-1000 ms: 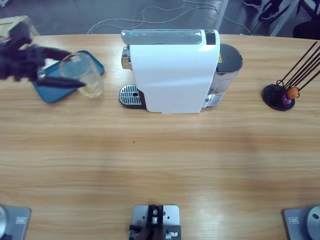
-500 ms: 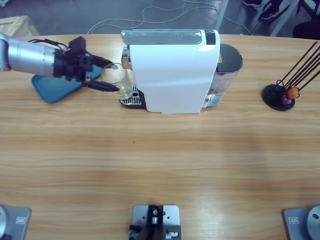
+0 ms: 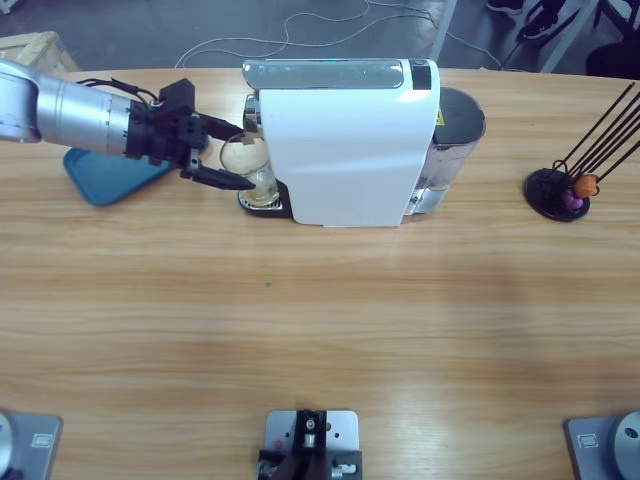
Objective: Pour coffee
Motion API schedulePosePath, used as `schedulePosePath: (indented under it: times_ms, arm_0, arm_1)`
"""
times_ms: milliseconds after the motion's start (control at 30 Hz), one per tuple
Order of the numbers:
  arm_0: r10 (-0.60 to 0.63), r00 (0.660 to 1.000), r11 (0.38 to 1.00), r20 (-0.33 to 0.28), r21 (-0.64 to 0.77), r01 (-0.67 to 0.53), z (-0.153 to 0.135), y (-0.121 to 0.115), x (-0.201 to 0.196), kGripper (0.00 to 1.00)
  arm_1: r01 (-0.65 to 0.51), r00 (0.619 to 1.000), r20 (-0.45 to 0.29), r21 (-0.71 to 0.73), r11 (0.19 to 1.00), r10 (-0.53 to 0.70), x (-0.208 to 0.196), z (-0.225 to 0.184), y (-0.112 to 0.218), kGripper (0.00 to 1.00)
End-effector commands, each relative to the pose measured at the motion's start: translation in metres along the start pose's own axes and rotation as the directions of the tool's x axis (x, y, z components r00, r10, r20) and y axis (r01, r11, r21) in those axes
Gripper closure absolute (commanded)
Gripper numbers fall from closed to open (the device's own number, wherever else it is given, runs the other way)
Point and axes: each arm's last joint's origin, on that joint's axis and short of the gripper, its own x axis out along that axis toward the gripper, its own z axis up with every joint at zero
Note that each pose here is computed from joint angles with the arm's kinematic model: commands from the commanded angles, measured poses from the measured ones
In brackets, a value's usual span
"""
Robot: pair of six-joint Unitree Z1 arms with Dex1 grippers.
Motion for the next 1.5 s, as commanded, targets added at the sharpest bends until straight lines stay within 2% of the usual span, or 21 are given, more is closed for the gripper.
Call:
schedulePosePath:
  times_ms: [33, 100, 167, 200, 233, 267, 433, 600, 700, 767, 833, 900, 967, 1000, 1033, 1100, 1133, 1300, 1500]
  arm_0:
    - [0.011, 0.996, 0.997, -0.088, -0.069, -0.017, -0.013, 0.0, 0.021, 0.315]
    - [0.018, 0.996, 0.997, -0.084, -0.073, -0.024, -0.012, 0.002, 0.019, 0.212]
    - [0.02, 0.997, 0.996, -0.08, -0.08, -0.026, -0.012, 0.003, 0.018, 0.201]
    - [0.015, 0.997, 0.996, -0.073, -0.083, -0.021, -0.012, 0.003, 0.018, 0.146]
    - [0.008, 0.998, 0.996, -0.061, -0.086, -0.013, -0.011, 0.003, 0.017, 0.046]
    - [0.003, 0.999, 0.996, -0.054, -0.087, -0.008, -0.011, 0.002, 0.017, 0.011]
    - [0.008, 0.999, 0.995, -0.04, -0.102, -0.012, -0.01, -0.003, 0.004, 0.009]
    - [0.078, 0.997, 0.978, -0.027, -0.194, -0.082, -0.012, -0.009, -0.037, 0.009]
    - [0.172, 0.974, 0.933, -0.15, -0.291, -0.209, -0.005, -0.019, -0.051, 0.009]
    - [0.228, 0.941, 0.902, -0.249, -0.311, -0.301, 0.009, -0.032, -0.057, 0.009]
    - [0.252, 0.926, 0.897, -0.28, -0.292, -0.332, 0.031, -0.049, -0.068, 0.009]
    - [0.29, 0.916, 0.875, -0.278, -0.312, -0.371, 0.054, -0.067, -0.083, 0.009]
    - [0.321, 0.903, 0.842, -0.287, -0.35, -0.411, 0.066, -0.079, -0.093, 0.009]
    - [0.326, 0.901, 0.82, -0.287, -0.388, -0.42, 0.069, -0.083, -0.096, 0.009]
    - [0.322, 0.906, 0.809, -0.275, -0.416, -0.414, 0.073, -0.086, -0.097, 0.009]
    - [0.319, 0.912, 0.817, -0.26, -0.413, -0.403, 0.079, -0.092, -0.1, 0.009]
    - [0.32, 0.913, 0.818, -0.255, -0.411, -0.402, 0.081, -0.095, -0.102, 0.009]
    - [0.313, 0.917, 0.826, -0.247, -0.405, -0.391, 0.083, -0.106, -0.109, 0.009]
    - [0.295, 0.917, 0.826, -0.268, -0.412, -0.385, 0.075, -0.111, -0.106, 0.009]
  arm_1:
    - [0.023, 0.999, -0.025, -0.019, 1.0, -0.024, 0.008, -0.004, 0.002, 0.0]
    - [0.022, 0.999, -0.026, -0.019, 1.0, -0.022, 0.008, -0.004, 0.002, 0.0]
    - [0.022, 0.999, -0.028, -0.02, 1.0, -0.023, 0.008, -0.005, 0.002, 0.0]
    - [0.022, 0.999, -0.028, -0.02, 1.0, -0.023, 0.009, -0.004, 0.002, 0.0]
    - [0.022, 0.999, -0.029, -0.02, 1.0, -0.023, 0.009, -0.004, 0.002, 0.0]
    - [0.023, 0.999, -0.029, -0.02, 1.0, -0.023, 0.009, -0.004, 0.002, 0.0]
    - [0.023, 0.999, -0.028, -0.019, 1.0, -0.023, 0.009, -0.004, 0.002, 0.0]
    - [0.026, 1.0, -0.001, -0.006, 1.0, -0.026, 0.004, 0.01, 0.003, 0.0]
    - [0.035, 0.999, 0.026, 0.029, 0.999, -0.036, 0.001, 0.04, 0.005, 0.029]
    - [0.027, 0.999, -0.019, 0.038, 0.999, -0.026, 0.007, 0.076, 0.005, 0.078]
    - [0.051, 0.998, -0.051, 0.048, 0.998, -0.048, 0.016, 0.11, 0.001, 0.082]
    - [0.077, 0.992, -0.103, 0.075, 0.994, -0.069, 0.033, 0.145, -0.007, 0.097]
    - [0.089, 0.978, -0.201, 0.135, 0.987, -0.061, 0.068, 0.183, -0.022, 0.202]
    - [0.099, 0.972, -0.225, 0.153, 0.983, -0.063, 0.082, 0.197, -0.027, 0.238]
    - [0.101, 0.972, -0.229, 0.176, 0.979, -0.059, 0.093, 0.207, -0.032, 0.402]
    - [0.05, 0.977, -0.211, 0.244, 0.969, 0.003, 0.111, 0.225, -0.036, 0.913]
    - [0.026, 0.978, -0.205, 0.257, 0.966, 0.028, 0.121, 0.233, -0.035, 1.0]
    - [-0.009, 0.976, -0.21, 0.219, 0.976, 0.056, 0.164, 0.255, -0.015, 1.0]
    - [-0.029, 0.96, -0.265, 0.227, 0.973, 0.091, 0.199, 0.26, -0.011, 1.0]
